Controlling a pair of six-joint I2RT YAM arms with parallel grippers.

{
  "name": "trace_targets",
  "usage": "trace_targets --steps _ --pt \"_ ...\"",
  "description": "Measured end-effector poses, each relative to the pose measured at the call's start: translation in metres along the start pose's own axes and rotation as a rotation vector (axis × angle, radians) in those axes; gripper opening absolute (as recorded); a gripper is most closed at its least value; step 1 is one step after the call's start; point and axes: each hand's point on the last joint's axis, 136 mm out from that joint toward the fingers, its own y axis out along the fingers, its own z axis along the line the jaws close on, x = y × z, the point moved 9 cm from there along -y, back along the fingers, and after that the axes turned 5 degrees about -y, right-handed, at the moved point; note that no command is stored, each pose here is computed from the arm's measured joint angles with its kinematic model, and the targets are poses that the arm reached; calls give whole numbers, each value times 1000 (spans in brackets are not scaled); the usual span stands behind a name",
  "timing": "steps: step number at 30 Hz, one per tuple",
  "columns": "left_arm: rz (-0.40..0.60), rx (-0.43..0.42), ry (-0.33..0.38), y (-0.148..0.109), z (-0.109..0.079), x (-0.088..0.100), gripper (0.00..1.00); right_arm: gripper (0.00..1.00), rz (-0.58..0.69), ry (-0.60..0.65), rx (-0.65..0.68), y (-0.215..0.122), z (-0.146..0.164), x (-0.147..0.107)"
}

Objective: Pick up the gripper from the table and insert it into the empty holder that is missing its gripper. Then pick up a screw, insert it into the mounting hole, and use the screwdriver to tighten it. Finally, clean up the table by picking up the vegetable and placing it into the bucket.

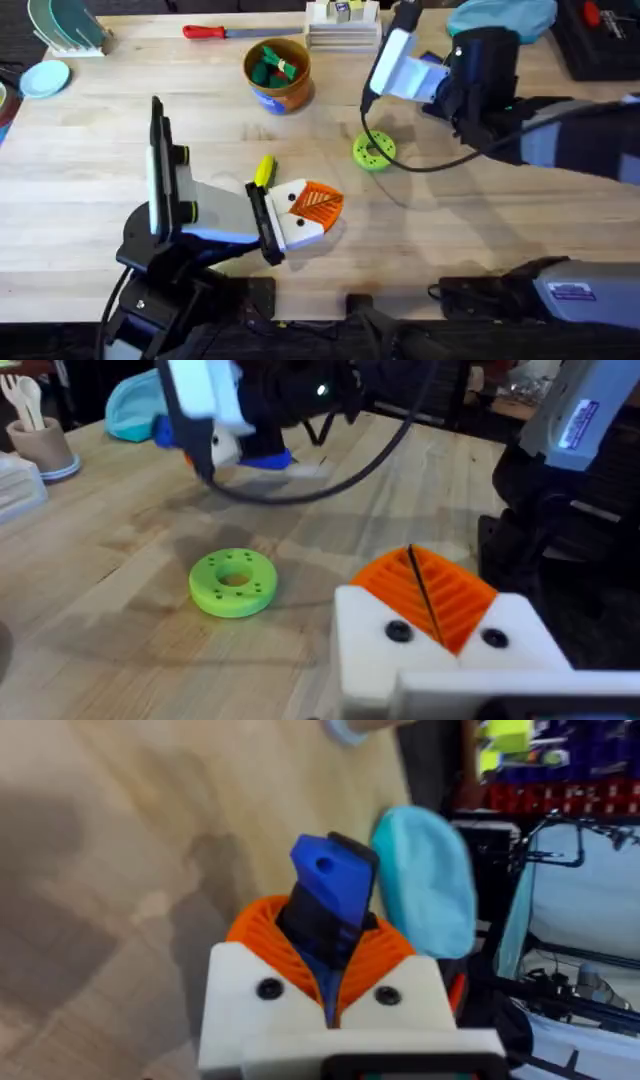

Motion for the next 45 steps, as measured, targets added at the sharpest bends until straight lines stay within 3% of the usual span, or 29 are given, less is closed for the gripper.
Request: trace_targets --steps 7,12,15,19,20,26,27,31,32,33,35,37,45 --pt "0 0 0 0 0 0 7 16 80 -145 127 31 41 -11" --pt "0 0 0 0 0 0 7 28 97 -177 124 36 46 -9" --pt "0 0 0 0 0 0 7 273 92 -178 127 36 46 -7" --pt "0 0 0 0 0 0 7 836 81 -181 104 35 36 -1" --pt "0 0 0 0 0 0 7 902 81 -180 99 35 32 0" --pt "0 0 1 0 0 0 10 932 84 -147 93 33 32 3" --pt "0 0 6 0 0 0 61 932 79 -127 93 31 33 6" --pt "0 -1 3 0 0 0 642 936 37 -13 106 19 37 19" --pt "0 0 3 0 0 0 768 938 28 27 112 15 38 21" --pt "0 -1 3 0 0 0 825 938 22 52 115 12 38 22" --pt "0 -1 3 0 0 0 872 938 14 135 121 3 35 23" --pt "0 -1 2 0 0 0 983 940 6 232 110 -7 27 22" --pt "0 0 2 0 0 0 993 941 -25 571 70 -42 -4 15"
